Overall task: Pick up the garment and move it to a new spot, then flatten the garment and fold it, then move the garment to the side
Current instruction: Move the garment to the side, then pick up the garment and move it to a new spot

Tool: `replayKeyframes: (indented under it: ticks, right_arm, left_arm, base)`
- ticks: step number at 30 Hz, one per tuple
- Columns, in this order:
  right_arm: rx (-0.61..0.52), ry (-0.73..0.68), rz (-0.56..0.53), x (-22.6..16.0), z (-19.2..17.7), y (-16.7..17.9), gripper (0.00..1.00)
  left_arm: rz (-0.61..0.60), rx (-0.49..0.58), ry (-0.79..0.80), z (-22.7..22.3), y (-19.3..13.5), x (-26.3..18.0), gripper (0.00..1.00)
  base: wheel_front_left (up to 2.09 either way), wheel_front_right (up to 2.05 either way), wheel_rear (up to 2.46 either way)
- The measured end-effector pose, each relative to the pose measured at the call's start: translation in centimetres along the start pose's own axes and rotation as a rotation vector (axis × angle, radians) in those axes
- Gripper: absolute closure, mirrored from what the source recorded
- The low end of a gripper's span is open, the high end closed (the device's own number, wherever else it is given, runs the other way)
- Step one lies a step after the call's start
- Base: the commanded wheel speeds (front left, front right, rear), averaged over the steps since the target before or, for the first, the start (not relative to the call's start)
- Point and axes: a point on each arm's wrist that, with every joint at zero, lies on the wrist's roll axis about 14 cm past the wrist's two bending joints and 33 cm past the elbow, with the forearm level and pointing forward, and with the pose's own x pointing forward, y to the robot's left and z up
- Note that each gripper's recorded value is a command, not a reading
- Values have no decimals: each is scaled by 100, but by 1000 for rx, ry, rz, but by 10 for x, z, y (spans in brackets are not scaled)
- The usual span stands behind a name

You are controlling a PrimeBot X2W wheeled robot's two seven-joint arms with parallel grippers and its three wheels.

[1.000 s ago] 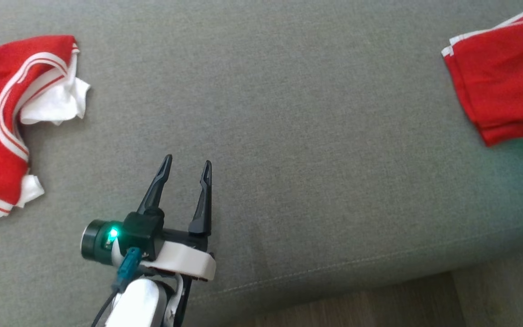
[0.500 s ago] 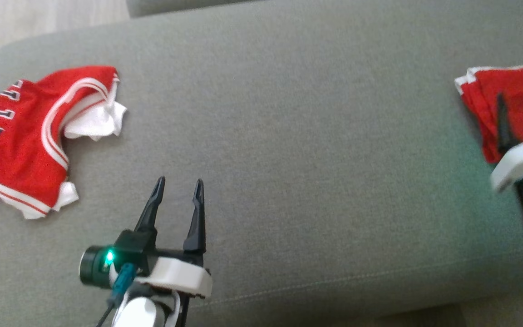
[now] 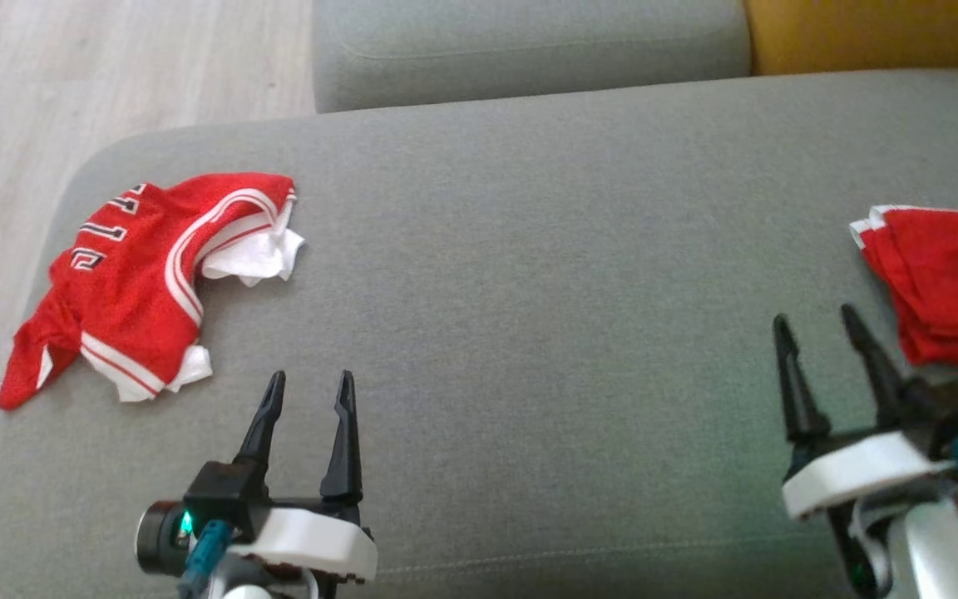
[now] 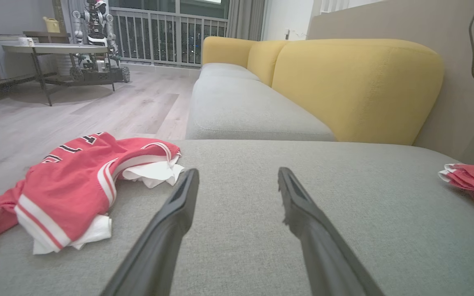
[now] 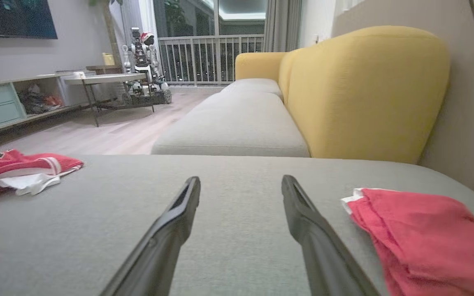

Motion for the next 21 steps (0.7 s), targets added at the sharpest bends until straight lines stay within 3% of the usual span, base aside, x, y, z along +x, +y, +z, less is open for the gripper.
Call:
replayKeyframes:
  ticks: [5, 21]
  right_arm:
    - [38, 4, 33, -17, -4, 21, 0]
    - [57, 39, 32, -36, -14, 25, 0]
  left_arm:
    - [33, 18, -47, 15, 9, -4, 0]
    - [45, 14, -46, 15, 11, -12, 0]
  base:
    - [0, 0, 0]
    - [0, 0, 0]
